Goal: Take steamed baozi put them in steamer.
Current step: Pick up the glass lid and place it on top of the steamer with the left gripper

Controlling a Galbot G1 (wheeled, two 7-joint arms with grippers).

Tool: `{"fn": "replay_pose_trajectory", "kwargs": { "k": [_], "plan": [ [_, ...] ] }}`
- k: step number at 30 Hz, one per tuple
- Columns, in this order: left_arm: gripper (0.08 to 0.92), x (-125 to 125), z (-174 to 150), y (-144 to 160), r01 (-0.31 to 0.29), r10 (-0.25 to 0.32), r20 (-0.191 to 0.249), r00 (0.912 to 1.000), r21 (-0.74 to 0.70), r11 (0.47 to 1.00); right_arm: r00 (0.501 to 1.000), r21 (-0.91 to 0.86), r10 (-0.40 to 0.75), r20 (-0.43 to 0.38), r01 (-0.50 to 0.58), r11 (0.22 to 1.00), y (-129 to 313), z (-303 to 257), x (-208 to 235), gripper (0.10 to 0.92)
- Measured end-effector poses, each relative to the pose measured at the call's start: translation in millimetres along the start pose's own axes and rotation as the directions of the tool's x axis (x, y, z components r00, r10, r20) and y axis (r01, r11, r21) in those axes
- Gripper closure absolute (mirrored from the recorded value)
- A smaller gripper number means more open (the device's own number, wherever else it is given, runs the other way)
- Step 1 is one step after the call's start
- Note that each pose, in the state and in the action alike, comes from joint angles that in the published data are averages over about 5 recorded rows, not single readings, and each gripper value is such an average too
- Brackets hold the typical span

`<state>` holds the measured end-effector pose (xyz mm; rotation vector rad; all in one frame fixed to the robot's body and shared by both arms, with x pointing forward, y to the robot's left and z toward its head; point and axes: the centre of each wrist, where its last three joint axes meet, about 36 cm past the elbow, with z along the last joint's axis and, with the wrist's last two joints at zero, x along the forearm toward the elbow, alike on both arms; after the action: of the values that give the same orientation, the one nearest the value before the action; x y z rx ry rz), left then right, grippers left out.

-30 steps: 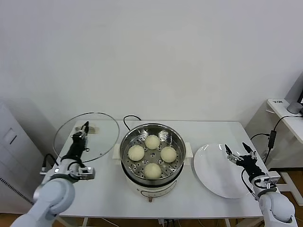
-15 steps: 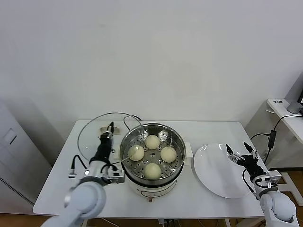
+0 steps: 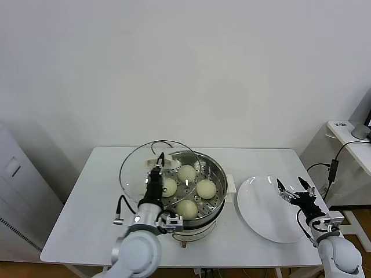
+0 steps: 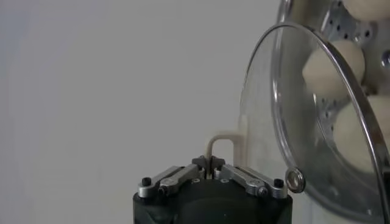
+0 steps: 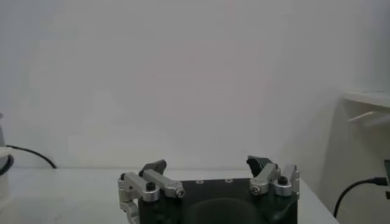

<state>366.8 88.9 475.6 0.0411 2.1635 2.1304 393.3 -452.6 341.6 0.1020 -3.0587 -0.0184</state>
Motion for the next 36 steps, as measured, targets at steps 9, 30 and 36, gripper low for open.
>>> {"fn": "replay_pose_trajectory", "kwargs": {
  "k": [9, 30, 36],
  "plan": [
    [0.892, 2, -31, -8, 0.001, -0.001, 0.019, 0.9998, 0.002, 1.0, 1.0, -0.006, 0.002, -0.001, -0.002, 1.0, -1, 2, 2, 0.2],
    [0.892, -2, -58, -30, -0.034, 0.035, 0.056, 0.9978, -0.022, 0.999, 1.0, -0.011, 0.0, -0.014, 0.0, 1.0, -2, 10, 4, 0.2],
    [0.892, -3, -61, -34, -0.042, 0.044, 0.061, 0.9972, -0.027, 0.999, 1.0, -0.011, 0.004, -0.015, -0.004, 1.0, -3, 11, 6, 0.2]
  ]
}}
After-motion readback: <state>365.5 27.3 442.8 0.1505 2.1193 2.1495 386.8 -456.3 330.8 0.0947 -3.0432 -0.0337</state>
